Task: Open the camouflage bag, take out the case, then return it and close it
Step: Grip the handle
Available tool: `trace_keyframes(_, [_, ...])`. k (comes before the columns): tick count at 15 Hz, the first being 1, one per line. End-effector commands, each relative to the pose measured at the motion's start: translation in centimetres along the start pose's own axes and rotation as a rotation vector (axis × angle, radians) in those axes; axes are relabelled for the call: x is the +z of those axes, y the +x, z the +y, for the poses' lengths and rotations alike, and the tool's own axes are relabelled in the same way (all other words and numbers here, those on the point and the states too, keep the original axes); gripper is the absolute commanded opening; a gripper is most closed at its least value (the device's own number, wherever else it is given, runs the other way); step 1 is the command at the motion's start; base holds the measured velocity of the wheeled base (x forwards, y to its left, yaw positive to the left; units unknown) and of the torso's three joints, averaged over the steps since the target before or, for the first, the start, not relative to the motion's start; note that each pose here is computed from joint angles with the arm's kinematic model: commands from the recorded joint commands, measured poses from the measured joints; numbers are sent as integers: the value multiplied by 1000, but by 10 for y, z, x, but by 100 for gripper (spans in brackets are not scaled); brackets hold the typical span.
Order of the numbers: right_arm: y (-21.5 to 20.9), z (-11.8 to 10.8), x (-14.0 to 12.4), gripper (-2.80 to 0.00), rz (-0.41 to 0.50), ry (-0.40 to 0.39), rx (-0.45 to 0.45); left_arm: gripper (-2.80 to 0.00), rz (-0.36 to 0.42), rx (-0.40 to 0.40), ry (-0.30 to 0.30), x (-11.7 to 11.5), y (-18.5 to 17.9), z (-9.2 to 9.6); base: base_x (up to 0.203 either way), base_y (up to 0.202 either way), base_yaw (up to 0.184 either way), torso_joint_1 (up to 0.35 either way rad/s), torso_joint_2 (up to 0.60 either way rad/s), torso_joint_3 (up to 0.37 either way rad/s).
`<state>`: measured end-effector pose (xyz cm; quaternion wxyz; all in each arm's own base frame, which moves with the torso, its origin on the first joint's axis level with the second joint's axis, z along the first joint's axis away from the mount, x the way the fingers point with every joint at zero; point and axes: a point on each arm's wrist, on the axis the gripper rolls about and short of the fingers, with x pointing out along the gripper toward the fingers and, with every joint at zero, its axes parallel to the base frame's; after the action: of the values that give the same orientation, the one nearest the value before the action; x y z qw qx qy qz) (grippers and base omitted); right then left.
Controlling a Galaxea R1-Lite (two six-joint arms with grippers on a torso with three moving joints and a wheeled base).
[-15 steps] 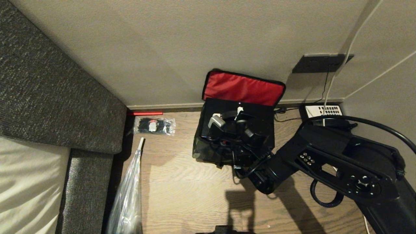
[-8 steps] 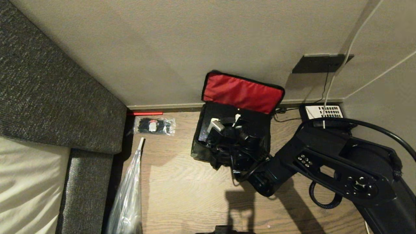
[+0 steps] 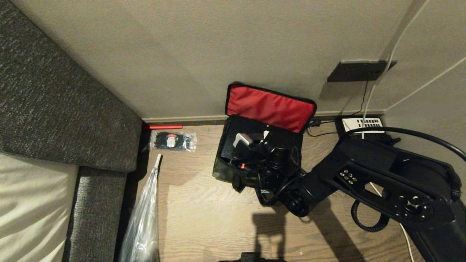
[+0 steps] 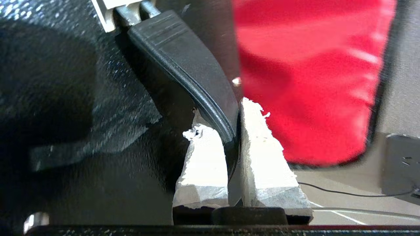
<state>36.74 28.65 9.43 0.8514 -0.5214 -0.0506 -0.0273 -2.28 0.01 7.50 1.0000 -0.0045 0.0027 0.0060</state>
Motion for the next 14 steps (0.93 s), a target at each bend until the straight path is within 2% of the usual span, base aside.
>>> trace_keyframes(1, [-2,1,-1,-280,4,-5,1,-280,1,0,0,-1,0,0,0,0,0,0,0,0])
trace_keyframes(3, [-1,-7,2,-280,-1,10,-14,-280,1,0,0,-1,0,0,0,0,0,0,0,0])
trace_keyframes(7, [-6,-53,16,-280,-12,20,-38,-280,1,2,0,-1,0,0,0,0,0,0,0,0])
trace_keyframes(10, [-12,-72,21,-280,-11,15,-26,-280,1,0,0,-1,0,0,0,0,0,0,0,0])
trace_keyframes(12, [-13,-71,20,-280,-9,12,-18,-280,1,0,-2,-1,0,0,0,0,0,0,0,0])
trace_keyframes(14, [-12,-55,14,-280,4,-2,8,-280,1,0,0,-1,0,0,0,0,0,0,0,0])
